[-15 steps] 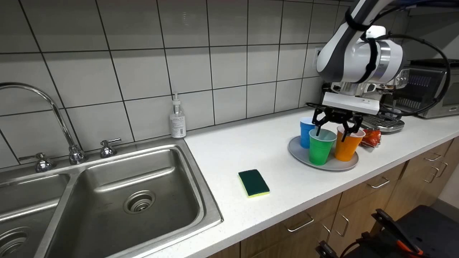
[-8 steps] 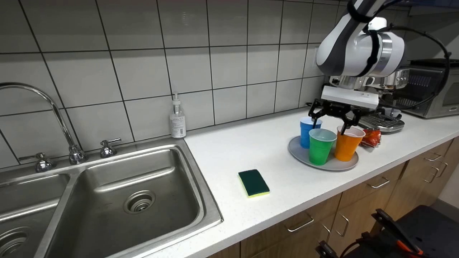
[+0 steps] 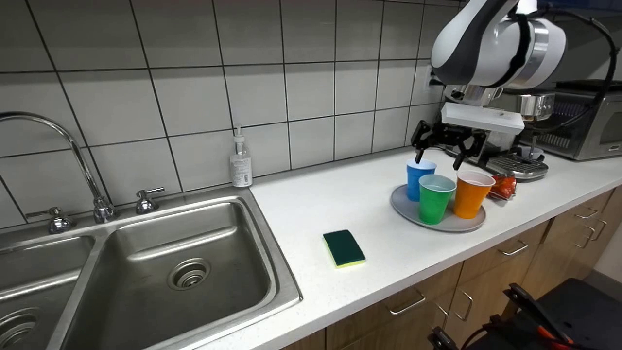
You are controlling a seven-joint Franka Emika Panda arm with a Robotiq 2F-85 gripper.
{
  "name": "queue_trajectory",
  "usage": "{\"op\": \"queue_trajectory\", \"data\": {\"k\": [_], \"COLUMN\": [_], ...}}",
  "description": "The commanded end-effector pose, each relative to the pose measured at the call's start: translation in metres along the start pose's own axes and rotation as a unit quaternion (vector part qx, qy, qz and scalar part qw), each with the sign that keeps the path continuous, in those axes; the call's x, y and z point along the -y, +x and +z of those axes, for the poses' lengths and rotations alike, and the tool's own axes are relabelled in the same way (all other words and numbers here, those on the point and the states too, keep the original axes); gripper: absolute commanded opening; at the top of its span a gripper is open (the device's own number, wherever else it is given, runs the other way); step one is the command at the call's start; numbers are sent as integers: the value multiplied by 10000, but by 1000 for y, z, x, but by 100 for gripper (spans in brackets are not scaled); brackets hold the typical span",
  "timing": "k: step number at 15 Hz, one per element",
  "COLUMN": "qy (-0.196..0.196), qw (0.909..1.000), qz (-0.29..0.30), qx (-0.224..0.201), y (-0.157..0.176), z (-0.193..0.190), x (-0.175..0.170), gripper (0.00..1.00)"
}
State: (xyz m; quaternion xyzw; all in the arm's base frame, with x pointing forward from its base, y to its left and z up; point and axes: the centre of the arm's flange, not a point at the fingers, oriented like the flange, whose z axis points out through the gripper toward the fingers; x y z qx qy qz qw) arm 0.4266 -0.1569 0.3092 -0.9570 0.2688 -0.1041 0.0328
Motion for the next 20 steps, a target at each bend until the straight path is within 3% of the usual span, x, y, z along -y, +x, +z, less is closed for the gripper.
{"op": "queue_trajectory", "data": {"k": [1,8,9,20], "qy": [190,512,330,396], "qw": [9965,9799,9853,9822], "qz": [-788,-1881,-1633,-1787], "qx": [-220,-428,-373,-419], "y": [-30,-58,-43,-50], "z": [-28,-59,-45,-50], "x": [3,13,17,18], "gripper": [100,100,100,100]}}
